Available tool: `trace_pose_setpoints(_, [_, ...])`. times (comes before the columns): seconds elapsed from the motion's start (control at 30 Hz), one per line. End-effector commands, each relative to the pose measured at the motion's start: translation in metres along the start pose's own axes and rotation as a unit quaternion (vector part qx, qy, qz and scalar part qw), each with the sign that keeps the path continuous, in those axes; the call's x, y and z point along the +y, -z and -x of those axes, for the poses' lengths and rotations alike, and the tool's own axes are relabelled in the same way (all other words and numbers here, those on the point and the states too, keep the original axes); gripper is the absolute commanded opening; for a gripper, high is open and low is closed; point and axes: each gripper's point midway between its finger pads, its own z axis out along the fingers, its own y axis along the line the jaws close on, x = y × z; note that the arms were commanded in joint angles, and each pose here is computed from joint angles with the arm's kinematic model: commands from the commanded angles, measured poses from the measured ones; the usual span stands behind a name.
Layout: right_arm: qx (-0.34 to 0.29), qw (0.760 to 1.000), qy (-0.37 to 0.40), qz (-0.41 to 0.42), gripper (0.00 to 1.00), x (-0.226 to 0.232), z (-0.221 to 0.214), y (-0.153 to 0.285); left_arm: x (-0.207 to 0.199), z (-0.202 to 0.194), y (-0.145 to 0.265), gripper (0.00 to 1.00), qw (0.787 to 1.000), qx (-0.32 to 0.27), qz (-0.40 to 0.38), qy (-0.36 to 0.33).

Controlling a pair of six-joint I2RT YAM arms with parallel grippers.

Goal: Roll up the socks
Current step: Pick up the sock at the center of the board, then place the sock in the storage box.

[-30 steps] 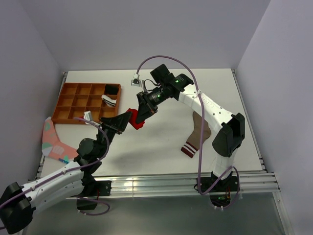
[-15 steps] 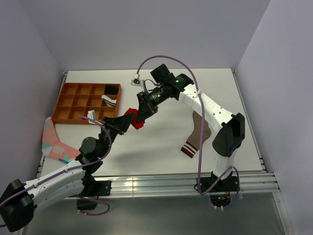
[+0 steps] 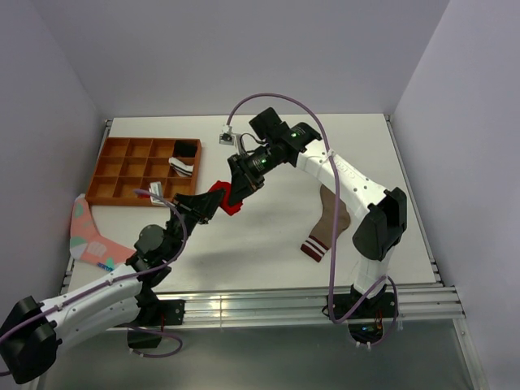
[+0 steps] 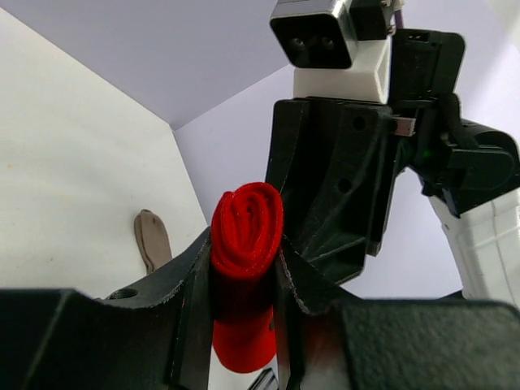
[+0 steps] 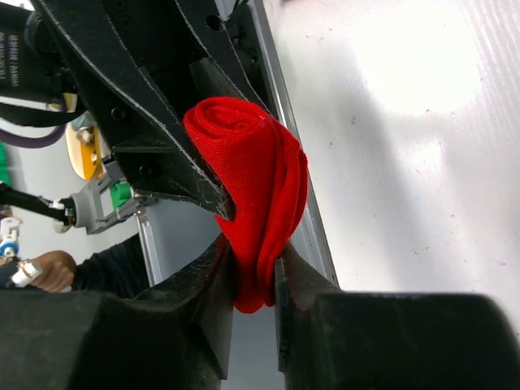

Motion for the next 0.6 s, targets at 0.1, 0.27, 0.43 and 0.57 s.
trace_pose_setpoints(0.1, [-0.035,0.993,0.057,-0.094,0.51,-0.022,0.021,0.024,-0.007,0.024,-0.004,0.0,0.999,-0.024,0.025,-0.037])
trace_pose_setpoints(0.27, [-0.058,0.989,0.047,-0.131,0.63,-0.045,0.03,0.045,-0.011,0.046,-0.005,0.0,0.997,-0.045,0.033,-0.058])
trace_pose_setpoints(0.43, [-0.089,0.979,0.041,-0.178,0.63,-0.072,0.037,0.076,0.014,0.068,-0.007,0.0,0.991,-0.064,0.085,-0.086])
trace_pose_setpoints(0.57, [-0.092,0.974,0.048,-0.2,0.63,-0.078,0.029,0.088,0.048,0.088,-0.011,0.0,0.987,-0.071,0.122,-0.08])
